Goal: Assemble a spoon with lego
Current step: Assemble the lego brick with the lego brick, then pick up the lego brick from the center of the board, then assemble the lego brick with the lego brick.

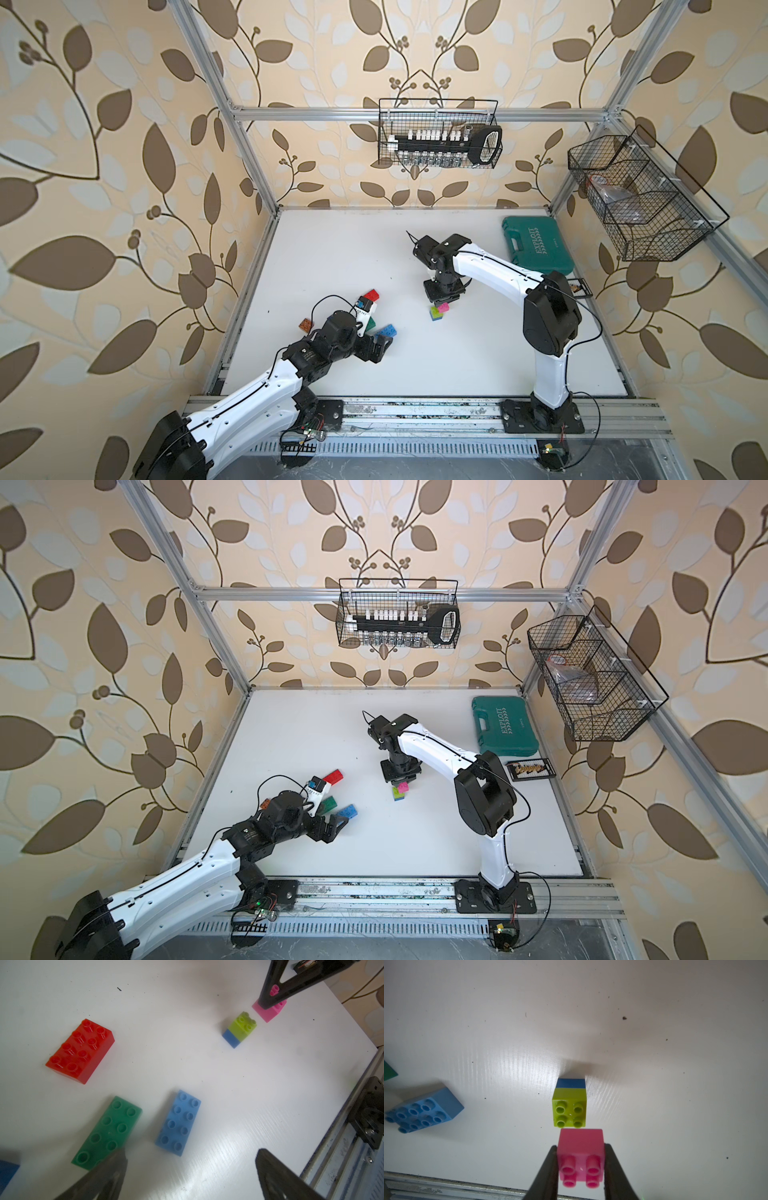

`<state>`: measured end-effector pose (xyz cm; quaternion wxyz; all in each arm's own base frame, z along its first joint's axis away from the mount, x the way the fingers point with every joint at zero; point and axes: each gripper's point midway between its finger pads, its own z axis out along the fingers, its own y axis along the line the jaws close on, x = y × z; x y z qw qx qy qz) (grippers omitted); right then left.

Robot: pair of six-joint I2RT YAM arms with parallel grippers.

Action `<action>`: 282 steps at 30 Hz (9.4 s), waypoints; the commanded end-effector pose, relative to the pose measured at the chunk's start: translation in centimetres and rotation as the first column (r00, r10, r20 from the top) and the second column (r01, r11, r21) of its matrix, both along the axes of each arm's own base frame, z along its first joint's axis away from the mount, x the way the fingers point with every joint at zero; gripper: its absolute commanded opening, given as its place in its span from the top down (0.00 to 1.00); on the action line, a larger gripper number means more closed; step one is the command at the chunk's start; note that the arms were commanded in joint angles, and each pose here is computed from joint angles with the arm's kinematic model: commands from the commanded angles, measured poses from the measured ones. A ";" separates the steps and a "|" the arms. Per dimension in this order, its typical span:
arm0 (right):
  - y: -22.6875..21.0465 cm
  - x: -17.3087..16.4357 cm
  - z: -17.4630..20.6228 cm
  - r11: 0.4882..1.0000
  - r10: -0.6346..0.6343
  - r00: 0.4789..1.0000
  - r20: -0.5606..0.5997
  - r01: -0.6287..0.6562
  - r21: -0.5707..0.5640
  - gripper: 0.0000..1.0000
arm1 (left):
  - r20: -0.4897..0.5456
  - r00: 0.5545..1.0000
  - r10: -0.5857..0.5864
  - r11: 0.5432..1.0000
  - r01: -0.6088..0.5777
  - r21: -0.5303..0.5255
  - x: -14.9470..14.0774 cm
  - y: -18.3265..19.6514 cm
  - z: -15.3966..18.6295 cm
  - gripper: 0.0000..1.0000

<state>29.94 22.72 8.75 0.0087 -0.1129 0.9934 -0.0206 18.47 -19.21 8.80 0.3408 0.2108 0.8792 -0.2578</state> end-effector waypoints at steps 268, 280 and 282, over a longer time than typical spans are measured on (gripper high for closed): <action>-1.2 -4.3 -7.8 0.994 -0.111 0.991 -0.071 0.109 -0.030 0.72 | 0.091 0.989 -0.113 0.993 0.116 -0.033 1.3 -3.0 2.1 0.01; -0.4 -6.1 -9.1 0.992 -0.116 0.987 -0.115 0.109 -0.066 0.72 | 0.093 0.990 -0.104 0.994 0.108 -0.032 1.4 -2.9 2.2 0.01; 0.2 -6.2 -9.3 0.994 -0.104 0.986 -0.132 0.101 -0.028 0.72 | 0.089 0.990 -0.105 0.994 0.109 -0.031 1.4 -2.9 2.1 0.01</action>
